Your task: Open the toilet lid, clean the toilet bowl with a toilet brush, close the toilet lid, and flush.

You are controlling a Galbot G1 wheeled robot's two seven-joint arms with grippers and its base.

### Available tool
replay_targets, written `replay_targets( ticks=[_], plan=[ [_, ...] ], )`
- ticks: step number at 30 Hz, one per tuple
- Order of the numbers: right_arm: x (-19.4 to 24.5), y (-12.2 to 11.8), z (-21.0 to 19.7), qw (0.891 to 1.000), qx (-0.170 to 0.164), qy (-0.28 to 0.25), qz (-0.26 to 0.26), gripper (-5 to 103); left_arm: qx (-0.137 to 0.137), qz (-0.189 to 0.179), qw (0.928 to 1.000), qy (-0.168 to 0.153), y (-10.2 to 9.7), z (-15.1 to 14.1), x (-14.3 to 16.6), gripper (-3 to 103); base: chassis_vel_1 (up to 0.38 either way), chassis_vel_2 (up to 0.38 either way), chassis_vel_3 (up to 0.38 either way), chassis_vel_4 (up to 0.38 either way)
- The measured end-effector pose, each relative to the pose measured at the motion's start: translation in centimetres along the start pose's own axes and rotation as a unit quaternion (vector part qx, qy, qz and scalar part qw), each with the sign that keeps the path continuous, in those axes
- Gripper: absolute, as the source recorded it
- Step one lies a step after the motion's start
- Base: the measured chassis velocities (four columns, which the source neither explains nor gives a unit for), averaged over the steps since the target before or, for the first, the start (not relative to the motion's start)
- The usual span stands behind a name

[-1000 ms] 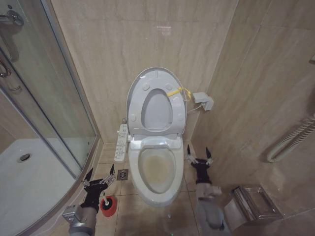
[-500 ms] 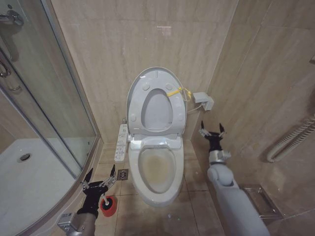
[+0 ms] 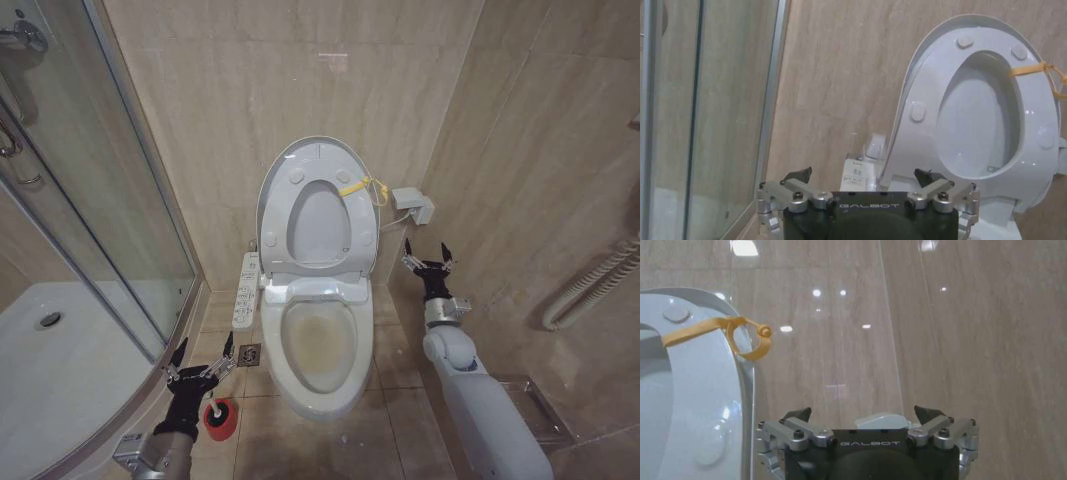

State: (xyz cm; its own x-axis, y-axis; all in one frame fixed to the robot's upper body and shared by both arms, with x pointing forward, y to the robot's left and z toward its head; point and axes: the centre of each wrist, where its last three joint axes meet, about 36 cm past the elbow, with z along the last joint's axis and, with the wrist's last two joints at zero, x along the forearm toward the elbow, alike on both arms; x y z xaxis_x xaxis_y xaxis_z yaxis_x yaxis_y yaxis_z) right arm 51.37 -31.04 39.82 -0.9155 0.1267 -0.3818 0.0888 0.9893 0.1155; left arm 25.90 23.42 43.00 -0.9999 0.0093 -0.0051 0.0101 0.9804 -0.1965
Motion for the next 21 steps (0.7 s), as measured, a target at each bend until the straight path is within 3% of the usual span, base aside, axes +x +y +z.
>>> replay_targets(
  ticks=[7,21],
  plan=[
    [0.0,0.3,0.0,1.000,-0.014,0.003,0.005,100,-0.002,-0.003,1.0000,0.005,0.3,0.5,-0.2,100,0.000,0.000,0.000,0.000],
    [-0.6,-0.6,-0.2,1.000,-0.011,-0.002,0.004,100,-0.001,-0.003,0.9999,0.011,0.4,1.3,-0.5,100,0.000,0.000,0.000,0.000]
  ],
)
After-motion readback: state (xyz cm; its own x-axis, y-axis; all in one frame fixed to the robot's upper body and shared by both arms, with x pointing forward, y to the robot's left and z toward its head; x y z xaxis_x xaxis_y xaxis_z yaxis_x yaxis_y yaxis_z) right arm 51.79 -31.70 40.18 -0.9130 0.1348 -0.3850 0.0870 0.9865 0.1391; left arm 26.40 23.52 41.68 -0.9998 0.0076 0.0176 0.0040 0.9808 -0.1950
